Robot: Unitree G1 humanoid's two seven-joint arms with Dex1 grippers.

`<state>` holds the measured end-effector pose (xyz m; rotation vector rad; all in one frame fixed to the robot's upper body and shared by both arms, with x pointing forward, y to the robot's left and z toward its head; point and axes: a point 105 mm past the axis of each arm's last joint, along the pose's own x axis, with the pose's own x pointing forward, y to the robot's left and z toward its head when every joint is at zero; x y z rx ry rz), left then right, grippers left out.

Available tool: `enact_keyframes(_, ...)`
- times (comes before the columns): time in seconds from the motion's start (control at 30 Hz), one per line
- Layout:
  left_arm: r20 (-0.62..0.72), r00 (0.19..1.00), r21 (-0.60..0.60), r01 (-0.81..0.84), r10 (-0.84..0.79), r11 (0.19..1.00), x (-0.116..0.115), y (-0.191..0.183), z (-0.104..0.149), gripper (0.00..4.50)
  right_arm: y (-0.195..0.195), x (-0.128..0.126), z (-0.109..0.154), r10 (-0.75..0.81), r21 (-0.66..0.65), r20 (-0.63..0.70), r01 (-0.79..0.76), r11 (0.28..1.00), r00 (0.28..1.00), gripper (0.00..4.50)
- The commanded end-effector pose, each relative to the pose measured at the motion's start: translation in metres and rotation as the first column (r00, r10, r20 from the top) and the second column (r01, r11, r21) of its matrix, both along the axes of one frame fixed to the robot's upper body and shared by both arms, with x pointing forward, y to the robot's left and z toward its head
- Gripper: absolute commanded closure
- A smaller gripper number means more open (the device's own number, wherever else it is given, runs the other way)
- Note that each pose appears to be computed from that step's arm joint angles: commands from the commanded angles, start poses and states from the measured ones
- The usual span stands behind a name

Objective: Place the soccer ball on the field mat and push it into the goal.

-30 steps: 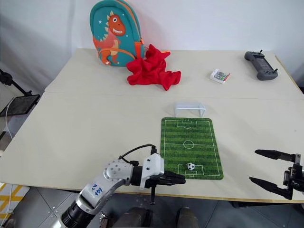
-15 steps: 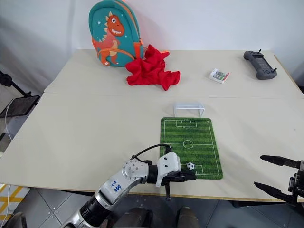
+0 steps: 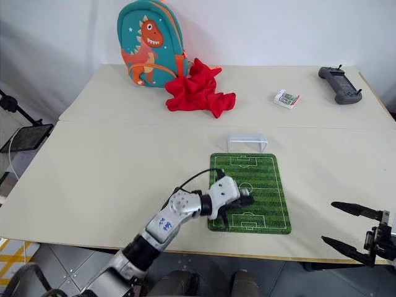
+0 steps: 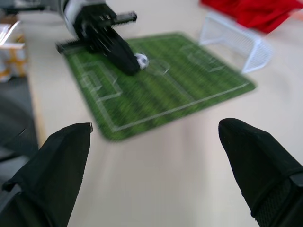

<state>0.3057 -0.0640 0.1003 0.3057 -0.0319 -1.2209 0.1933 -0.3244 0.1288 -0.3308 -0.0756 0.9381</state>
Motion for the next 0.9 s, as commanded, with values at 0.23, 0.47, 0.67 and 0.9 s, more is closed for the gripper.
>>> enact_keyframes(0.23, 0.207, 0.973, -0.204, 0.141, -0.098, 0.969, 0.002, 0.057, 0.072, 4.47, 0.016, 0.025, 0.014, -0.246, 0.253, 0.130, 0.208, 0.945, 0.960, 0.00)
enact_keyframes(0.47, 0.220, 0.974, -0.101, -0.036, 0.057, 0.994, 0.010, 0.172, 0.082, 4.47, 0.022, 0.042, 0.018, -0.278, 0.293, 0.158, 0.223, 0.930, 0.948, 0.00)
enact_keyframes(0.67, 0.163, 0.959, -0.075, -0.223, 0.232, 0.972, -0.014, 0.243, 0.066, 4.47, 0.017, 0.056, 0.023, -0.291, 0.295, 0.188, 0.228, 0.928, 0.938, 0.00)
enact_keyframes(0.9, 0.148, 0.912, -0.067, -0.376, 0.382, 0.924, -0.035, 0.261, 0.050, 4.47, 0.015, 0.070, 0.025, -0.297, 0.303, 0.205, 0.228, 0.925, 0.933, 0.00)
